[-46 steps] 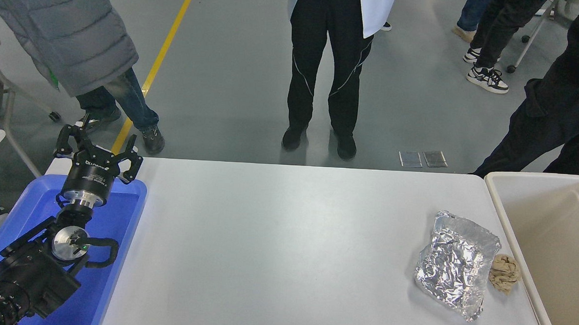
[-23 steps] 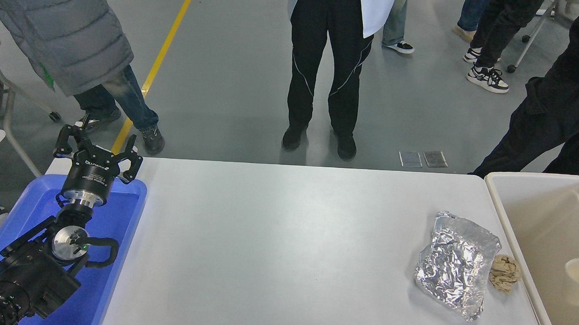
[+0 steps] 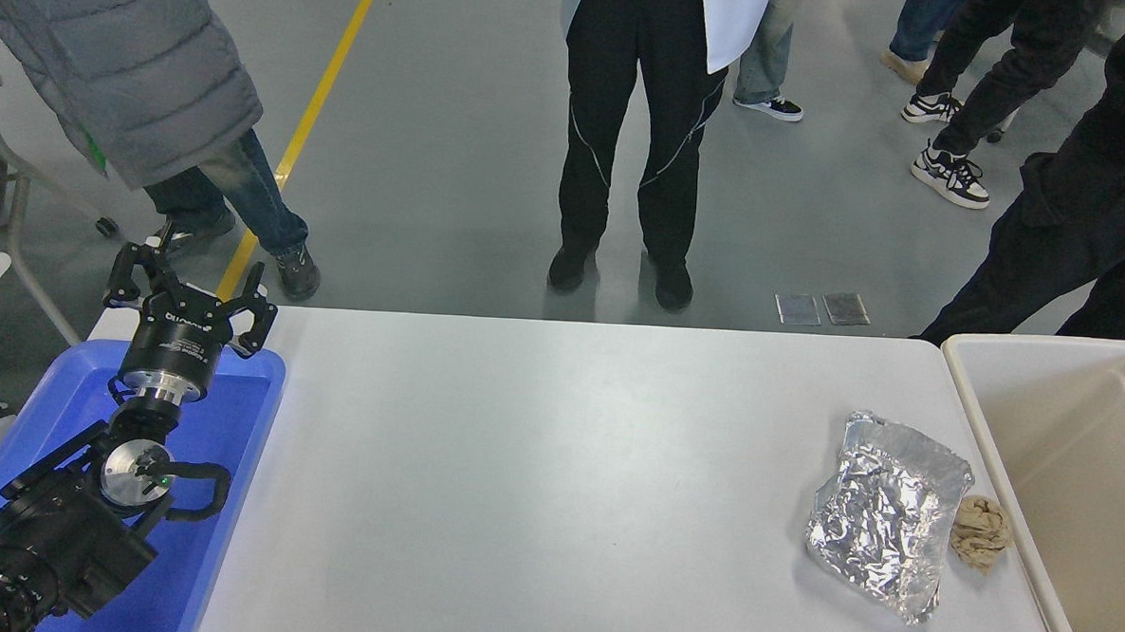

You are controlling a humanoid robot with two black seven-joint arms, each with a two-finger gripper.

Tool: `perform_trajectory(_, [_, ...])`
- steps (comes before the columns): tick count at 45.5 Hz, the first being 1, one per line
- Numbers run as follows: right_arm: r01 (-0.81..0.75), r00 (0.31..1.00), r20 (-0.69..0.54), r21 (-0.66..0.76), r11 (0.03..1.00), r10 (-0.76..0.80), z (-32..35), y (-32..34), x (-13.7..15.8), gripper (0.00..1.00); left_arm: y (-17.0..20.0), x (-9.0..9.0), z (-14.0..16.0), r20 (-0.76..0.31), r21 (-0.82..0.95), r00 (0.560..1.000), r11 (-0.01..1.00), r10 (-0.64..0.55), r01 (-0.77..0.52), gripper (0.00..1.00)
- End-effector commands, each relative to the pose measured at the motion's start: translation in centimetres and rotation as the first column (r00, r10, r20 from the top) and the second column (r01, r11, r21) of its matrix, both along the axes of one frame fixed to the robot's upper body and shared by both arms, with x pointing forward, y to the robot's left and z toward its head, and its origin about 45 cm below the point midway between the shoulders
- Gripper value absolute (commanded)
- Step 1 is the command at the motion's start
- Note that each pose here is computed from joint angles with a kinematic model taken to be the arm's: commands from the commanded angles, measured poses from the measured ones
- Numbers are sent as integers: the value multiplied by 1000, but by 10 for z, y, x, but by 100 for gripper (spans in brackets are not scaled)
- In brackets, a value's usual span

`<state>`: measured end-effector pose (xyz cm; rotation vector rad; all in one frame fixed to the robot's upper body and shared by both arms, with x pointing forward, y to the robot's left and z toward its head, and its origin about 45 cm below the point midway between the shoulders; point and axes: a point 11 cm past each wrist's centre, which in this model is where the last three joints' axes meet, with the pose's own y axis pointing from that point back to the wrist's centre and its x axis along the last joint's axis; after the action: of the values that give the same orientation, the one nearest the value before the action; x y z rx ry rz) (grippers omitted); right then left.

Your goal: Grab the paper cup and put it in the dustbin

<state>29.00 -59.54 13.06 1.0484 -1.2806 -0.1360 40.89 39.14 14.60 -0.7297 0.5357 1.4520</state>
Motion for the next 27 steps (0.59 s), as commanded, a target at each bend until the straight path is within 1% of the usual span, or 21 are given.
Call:
perform_trajectory(1, [-103,985,-128,130,986,120,46,44,6,100,0,0,0,-1,2,1000,1000,-2,2,98])
perform_trajectory(3, [-122,978,-149,167,978,147,52,56,9,100,-1,0,0,-1,1,1000,1000,-3,3,98])
perform_trajectory(6, [-162,968,-151,245,956,203,72,79,23,100,-1,0,0,-1,2,1000,1000,-4,4,98])
perform_trajectory(10, [-213,939,-174,383,899,297,102,113,34,100,-1,0,0,-2,4,1000,1000,-4,4,98])
perform_trajectory(13, [-270,889,-204,489,830,410,133,147,46,100,0,0,0,-2,3,1000,1000,-3,3,98])
perform_trajectory(15, [-311,825,-253,545,779,506,158,173,53,100,0,0,0,-1,2,1000,1000,-2,2,98])
perform_trajectory(18, [-352,732,-323,574,739,600,182,205,61,100,0,0,0,-1,3,1000,1000,-3,3,98])
perform_trajectory(19, [-379,711,-333,559,737,619,189,215,67,100,-1,0,0,0,1,1000,1000,-3,3,98])
perform_trajectory(21, [-433,681,-340,528,731,649,201,234,77,100,0,0,0,-1,2,1000,1000,-2,2,98])
perform_trajectory(24, [-483,659,-325,508,713,678,215,253,86,100,0,-1,-1,-2,2,1000,1000,-2,2,98])
perform_trajectory(27, [-524,619,-320,512,681,717,223,279,86,100,0,0,0,-1,2,1000,1000,-2,2,98])
